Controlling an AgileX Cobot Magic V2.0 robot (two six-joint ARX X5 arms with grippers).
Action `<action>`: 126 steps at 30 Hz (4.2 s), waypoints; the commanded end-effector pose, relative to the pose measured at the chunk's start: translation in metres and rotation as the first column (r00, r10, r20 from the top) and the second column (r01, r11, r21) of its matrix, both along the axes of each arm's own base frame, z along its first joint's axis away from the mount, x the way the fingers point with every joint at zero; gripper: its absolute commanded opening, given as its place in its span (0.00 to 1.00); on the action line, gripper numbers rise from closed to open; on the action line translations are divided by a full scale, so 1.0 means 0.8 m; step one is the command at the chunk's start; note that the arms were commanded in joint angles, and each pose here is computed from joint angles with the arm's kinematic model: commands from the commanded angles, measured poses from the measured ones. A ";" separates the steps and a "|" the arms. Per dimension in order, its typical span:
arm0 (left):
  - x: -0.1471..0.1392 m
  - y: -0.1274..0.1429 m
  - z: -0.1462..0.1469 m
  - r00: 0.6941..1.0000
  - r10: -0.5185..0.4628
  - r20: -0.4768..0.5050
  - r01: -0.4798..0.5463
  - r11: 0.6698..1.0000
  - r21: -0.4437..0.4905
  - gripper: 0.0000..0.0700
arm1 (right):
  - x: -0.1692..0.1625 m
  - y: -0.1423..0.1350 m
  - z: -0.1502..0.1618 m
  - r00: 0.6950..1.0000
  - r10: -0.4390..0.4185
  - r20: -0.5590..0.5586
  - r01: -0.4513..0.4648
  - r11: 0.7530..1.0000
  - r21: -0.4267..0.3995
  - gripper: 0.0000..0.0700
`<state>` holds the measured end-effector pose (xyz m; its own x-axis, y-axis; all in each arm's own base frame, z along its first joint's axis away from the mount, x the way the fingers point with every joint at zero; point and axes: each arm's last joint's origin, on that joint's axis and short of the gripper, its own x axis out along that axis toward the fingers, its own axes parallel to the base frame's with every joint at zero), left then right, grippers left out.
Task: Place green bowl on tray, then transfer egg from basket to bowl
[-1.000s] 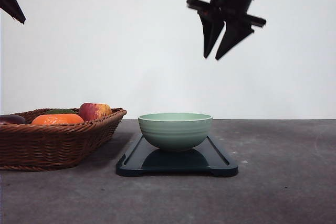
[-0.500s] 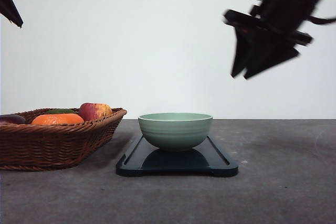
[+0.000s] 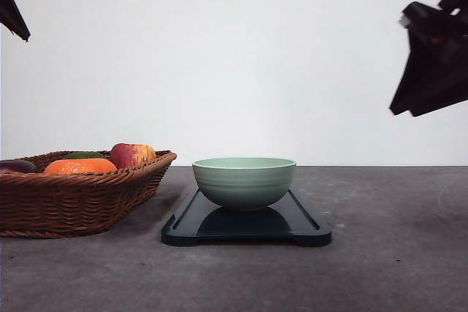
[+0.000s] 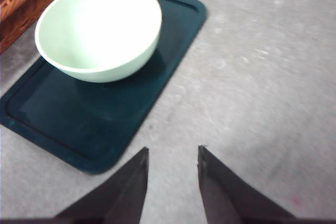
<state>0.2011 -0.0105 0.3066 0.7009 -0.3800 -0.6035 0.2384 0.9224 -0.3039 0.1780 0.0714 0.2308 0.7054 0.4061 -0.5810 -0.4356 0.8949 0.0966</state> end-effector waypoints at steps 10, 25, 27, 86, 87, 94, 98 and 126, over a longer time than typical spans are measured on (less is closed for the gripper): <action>0.028 -0.033 0.000 0.998 -0.019 -0.064 0.025 0.995 0.095 0.58 | -0.001 -0.002 -0.004 1.000 -0.005 -0.009 0.005 1.000 -0.006 0.26; 0.132 -0.096 -0.026 0.973 -0.027 -0.228 0.108 0.929 0.354 0.68 | -0.002 -0.002 -0.009 1.000 -0.006 -0.018 0.006 1.000 -0.011 0.26; 0.144 -0.099 -0.035 0.968 -0.021 -0.251 0.114 0.925 0.363 0.68 | -0.002 -0.003 -0.009 1.000 -0.008 -0.017 0.007 1.000 -0.012 0.26; 0.199 -0.104 -0.132 0.925 0.054 -0.375 0.117 0.901 0.419 0.33 | -0.002 -0.003 -0.008 1.000 -0.008 -0.014 0.008 1.000 -0.012 0.26; 0.198 -0.104 -0.129 0.927 0.053 -0.371 0.116 0.901 0.419 0.33 | -0.002 -0.003 -0.008 1.000 -0.008 -0.014 0.008 1.000 -0.012 0.26; 0.181 -0.098 -0.083 0.957 0.046 -0.287 0.079 0.910 0.408 0.33 | -0.002 -0.003 -0.008 1.000 -0.009 -0.012 0.009 1.000 -0.016 0.26; 0.164 -0.093 -0.046 0.978 0.039 -0.207 0.046 0.919 0.391 0.33 | -0.002 -0.003 -0.008 1.000 -0.010 -0.012 0.009 1.000 -0.016 0.26; 0.142 -0.267 -0.050 0.945 -0.322 0.048 0.313 0.939 0.140 0.33 | -0.002 -0.003 -0.009 1.000 -0.024 -0.014 0.024 0.999 -0.029 0.26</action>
<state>0.3111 -0.2176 0.2679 0.5876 -0.5141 -0.6248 0.5406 0.8240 -0.1696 0.1760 0.0679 0.2255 0.7109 0.3726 -0.5965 -0.4084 0.9092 0.0813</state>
